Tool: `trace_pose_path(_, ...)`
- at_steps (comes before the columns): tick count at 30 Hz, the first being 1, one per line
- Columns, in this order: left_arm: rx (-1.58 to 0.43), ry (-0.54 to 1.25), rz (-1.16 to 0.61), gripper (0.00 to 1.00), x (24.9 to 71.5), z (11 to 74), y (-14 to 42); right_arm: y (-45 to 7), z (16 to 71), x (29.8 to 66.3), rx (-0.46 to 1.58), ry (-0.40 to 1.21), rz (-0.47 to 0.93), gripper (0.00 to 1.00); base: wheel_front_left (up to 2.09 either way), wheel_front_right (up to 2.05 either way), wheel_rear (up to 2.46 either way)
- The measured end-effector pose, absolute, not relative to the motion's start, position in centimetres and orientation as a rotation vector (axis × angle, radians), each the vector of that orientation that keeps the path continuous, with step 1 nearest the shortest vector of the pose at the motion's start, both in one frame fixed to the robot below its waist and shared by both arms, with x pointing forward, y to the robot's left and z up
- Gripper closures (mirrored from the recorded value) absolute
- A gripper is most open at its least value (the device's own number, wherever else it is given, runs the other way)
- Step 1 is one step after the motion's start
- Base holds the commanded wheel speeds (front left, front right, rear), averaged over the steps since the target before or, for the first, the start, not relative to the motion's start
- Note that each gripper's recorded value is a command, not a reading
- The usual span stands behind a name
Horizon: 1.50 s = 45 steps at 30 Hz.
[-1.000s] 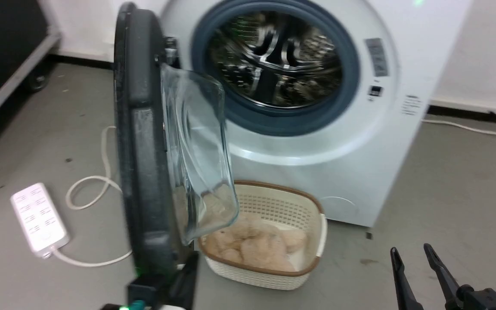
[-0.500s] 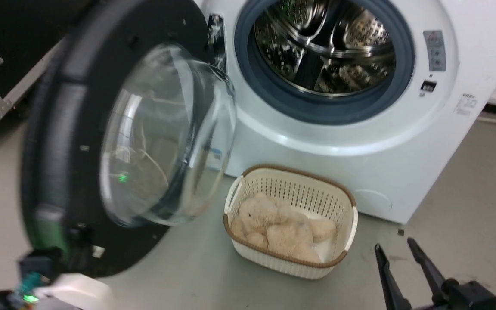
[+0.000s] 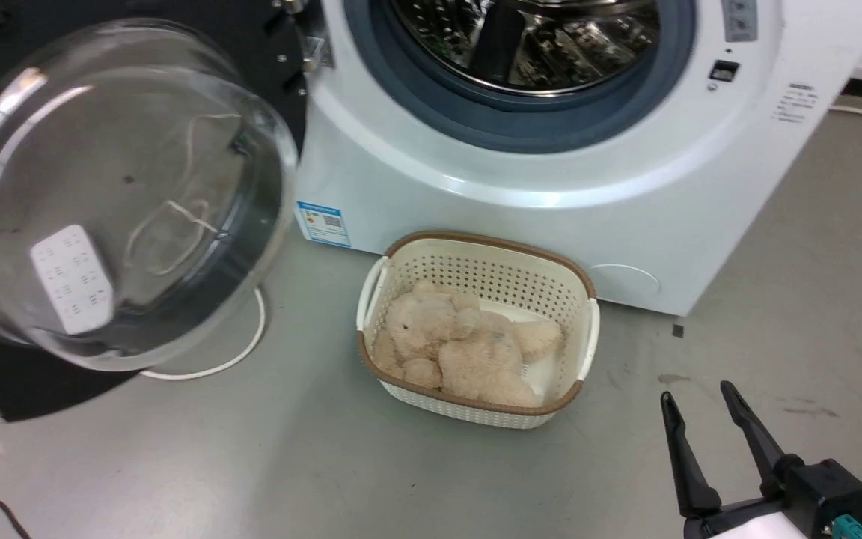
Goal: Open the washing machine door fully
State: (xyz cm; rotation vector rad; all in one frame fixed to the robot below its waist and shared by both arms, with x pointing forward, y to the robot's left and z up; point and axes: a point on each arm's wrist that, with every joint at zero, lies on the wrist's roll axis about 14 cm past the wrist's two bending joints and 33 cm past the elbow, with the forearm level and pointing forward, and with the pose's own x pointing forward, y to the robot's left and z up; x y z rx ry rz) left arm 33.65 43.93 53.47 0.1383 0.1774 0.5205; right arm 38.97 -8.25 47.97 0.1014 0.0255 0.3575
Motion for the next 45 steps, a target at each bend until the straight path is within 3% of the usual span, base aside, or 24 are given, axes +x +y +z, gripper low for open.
trace_pose_path(7,0.143,0.146,0.559,1.00,33.7,53.9,46.0,-9.7,48.2,38.9,0.092,0.016,0.316,0.00,0.00,0.00,0.00)
trace_pose_path(13,0.134,0.053,0.484,1.00,34.2,54.6,43.6,-9.8,49.8,38.5,0.085,-0.034,0.312,0.00,0.00,0.00,0.00)
trace_pose_path(23,0.010,-0.198,0.263,1.00,34.1,56.9,31.6,-12.4,53.7,37.4,0.041,-0.161,0.242,0.00,0.00,0.00,0.00)
trace_pose_path(33,-0.091,-0.177,0.056,1.00,33.9,55.1,21.3,-16.1,54.9,35.4,0.023,-0.191,0.134,0.00,0.00,0.00,0.00)
trace_pose_path(34,-0.099,-0.168,0.037,0.65,33.8,54.8,20.6,-16.3,54.7,35.1,0.024,-0.184,0.128,0.00,0.00,0.00,0.00)
trace_pose_path(35,-0.098,-0.156,0.021,0.23,33.8,54.4,19.9,-16.5,54.5,34.9,0.028,-0.178,0.120,0.00,0.00,0.00,0.00)
trace_pose_path(36,-0.094,-0.143,0.004,0.00,33.8,54.0,19.3,-16.7,54.3,34.6,0.031,-0.171,0.112,0.00,0.00,0.00,0.00)
trace_pose_path(45,-0.058,-0.041,-0.071,0.00,33.2,50.7,16.1,-17.5,53.0,33.7,0.040,-0.127,0.087,0.00,0.00,0.00,0.00)
